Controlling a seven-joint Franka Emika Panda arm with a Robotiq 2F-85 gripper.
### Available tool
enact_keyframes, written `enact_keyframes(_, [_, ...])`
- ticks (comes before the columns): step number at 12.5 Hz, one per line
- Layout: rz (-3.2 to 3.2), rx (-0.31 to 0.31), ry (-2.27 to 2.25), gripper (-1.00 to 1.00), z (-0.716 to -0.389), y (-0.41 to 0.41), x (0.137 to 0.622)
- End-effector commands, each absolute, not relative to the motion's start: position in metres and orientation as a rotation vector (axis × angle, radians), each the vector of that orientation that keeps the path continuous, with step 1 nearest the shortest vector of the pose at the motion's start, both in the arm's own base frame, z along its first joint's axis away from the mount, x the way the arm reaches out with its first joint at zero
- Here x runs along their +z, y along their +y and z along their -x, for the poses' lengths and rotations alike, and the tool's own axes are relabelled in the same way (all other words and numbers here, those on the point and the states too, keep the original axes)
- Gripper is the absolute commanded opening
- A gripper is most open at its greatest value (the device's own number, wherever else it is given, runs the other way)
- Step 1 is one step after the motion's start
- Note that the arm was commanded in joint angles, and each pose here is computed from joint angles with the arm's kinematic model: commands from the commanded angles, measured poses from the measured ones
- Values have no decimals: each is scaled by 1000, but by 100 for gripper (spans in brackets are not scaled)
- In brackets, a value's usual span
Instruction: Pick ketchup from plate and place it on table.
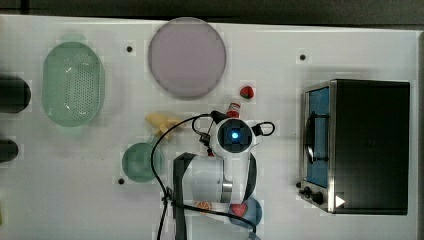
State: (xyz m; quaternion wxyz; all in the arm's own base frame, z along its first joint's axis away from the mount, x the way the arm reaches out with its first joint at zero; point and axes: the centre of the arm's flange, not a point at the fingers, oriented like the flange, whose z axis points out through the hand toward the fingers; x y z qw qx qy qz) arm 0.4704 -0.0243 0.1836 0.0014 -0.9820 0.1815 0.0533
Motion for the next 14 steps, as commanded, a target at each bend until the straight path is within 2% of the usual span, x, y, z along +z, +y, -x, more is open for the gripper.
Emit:
enact_keyframes(1, [3061, 13, 648, 98, -487, -23, 217])
enact_keyframes(4, [3053, -39, 663, 100, -499, -18, 254])
enact_keyframes(5, [3032, -51, 745, 100, -506, -18, 277])
enact_keyframes(7, [3002, -23, 889, 100, -515, -10, 333])
enact_keyframes(8, [2980, -39, 958, 100, -520, -6, 368])
enact_keyframes(11, [2901, -173, 1101, 100, -530, 3, 479])
enact_keyframes(12, [2876, -160, 1173, 100, -526, 4, 507])
enact_keyframes(14, [2874, -58, 1267, 100, -510, 6, 548])
